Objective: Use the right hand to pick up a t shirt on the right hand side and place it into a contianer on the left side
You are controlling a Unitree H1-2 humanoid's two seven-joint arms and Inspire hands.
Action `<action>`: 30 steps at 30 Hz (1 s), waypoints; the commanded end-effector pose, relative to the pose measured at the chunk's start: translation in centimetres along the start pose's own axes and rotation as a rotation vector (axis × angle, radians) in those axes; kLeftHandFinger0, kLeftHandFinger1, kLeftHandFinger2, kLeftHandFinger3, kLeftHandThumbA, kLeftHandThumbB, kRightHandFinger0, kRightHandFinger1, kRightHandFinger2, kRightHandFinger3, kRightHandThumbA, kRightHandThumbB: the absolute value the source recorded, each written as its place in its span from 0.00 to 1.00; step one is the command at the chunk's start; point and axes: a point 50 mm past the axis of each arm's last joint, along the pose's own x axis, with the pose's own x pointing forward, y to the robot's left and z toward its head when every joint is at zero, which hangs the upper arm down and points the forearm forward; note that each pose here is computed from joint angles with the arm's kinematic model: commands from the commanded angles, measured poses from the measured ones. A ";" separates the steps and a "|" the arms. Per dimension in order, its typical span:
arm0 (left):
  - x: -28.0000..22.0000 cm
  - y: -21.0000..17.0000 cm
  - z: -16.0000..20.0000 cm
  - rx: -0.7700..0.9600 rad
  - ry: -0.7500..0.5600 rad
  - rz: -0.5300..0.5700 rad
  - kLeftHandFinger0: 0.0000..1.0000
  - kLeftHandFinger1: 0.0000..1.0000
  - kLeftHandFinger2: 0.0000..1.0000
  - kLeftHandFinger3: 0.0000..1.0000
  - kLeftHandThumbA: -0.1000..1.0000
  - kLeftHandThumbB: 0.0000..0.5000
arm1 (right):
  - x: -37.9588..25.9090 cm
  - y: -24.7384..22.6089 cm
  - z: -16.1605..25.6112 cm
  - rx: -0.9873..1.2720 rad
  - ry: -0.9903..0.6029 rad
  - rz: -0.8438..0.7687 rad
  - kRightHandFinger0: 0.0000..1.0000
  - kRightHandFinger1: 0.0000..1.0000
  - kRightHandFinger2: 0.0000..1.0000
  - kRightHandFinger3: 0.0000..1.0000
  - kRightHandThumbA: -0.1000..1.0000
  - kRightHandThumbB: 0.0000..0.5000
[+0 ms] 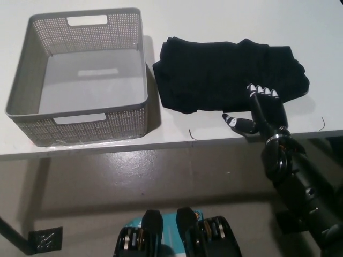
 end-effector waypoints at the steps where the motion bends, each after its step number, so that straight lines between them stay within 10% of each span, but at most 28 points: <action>1: -0.8 -2.3 0.8 -0.020 -0.036 -0.083 1.00 1.00 0.95 1.00 1.00 0.35 | 0.2 0.0 1.4 0.132 -0.049 -0.104 1.00 1.00 1.00 1.00 0.16 0.33; 2: -0.6 -2.5 0.9 -0.020 -0.039 -0.086 1.00 1.00 0.95 1.00 1.00 0.35 | 0.2 -0.2 1.3 0.142 -0.058 -0.125 0.96 1.00 1.00 1.00 0.09 0.34; 3: -0.7 -2.6 0.7 -0.019 -0.029 -0.093 1.00 1.00 0.95 1.00 1.00 0.39 | 0.0 -0.3 1.1 0.151 -0.077 -0.138 0.53 0.67 0.75 0.86 0.00 0.30; 6: -1.3 -2.6 0.6 -0.007 -0.024 -0.104 1.00 1.00 0.96 1.00 1.00 0.41 | -0.5 0.4 0.7 0.199 -0.064 -0.138 0.11 0.26 0.40 0.59 0.05 0.01; 8: -1.4 -2.5 0.6 -0.006 -0.024 -0.103 1.00 1.00 0.96 1.00 1.00 0.41 | -0.5 0.5 0.8 0.208 -0.060 -0.136 0.09 0.25 0.38 0.56 0.06 0.00; 9: -1.3 -2.5 0.6 -0.002 -0.032 -0.109 1.00 1.00 0.97 1.00 1.00 0.41 | -0.5 0.5 0.7 0.245 -0.060 -0.148 0.00 0.06 0.23 0.29 0.19 0.00; 11: -1.4 -2.5 0.7 -0.009 -0.012 -0.114 1.00 1.00 0.96 1.00 1.00 0.39 | -0.8 0.8 0.5 0.251 -0.069 -0.133 0.00 0.06 0.34 0.13 0.05 0.00; 26: -1.0 -3.1 0.5 0.001 -0.026 -0.116 1.00 1.00 0.93 1.00 1.00 0.41 | -0.9 -0.5 -2.0 0.283 -0.079 -0.143 0.00 0.27 0.59 0.39 0.03 0.00; 30: -0.9 -2.8 0.6 0.001 -0.026 -0.114 1.00 1.00 0.94 1.00 1.00 0.38 | 0.5 -3.7 -1.9 0.390 -0.073 -0.266 0.00 0.15 0.51 0.42 0.01 0.00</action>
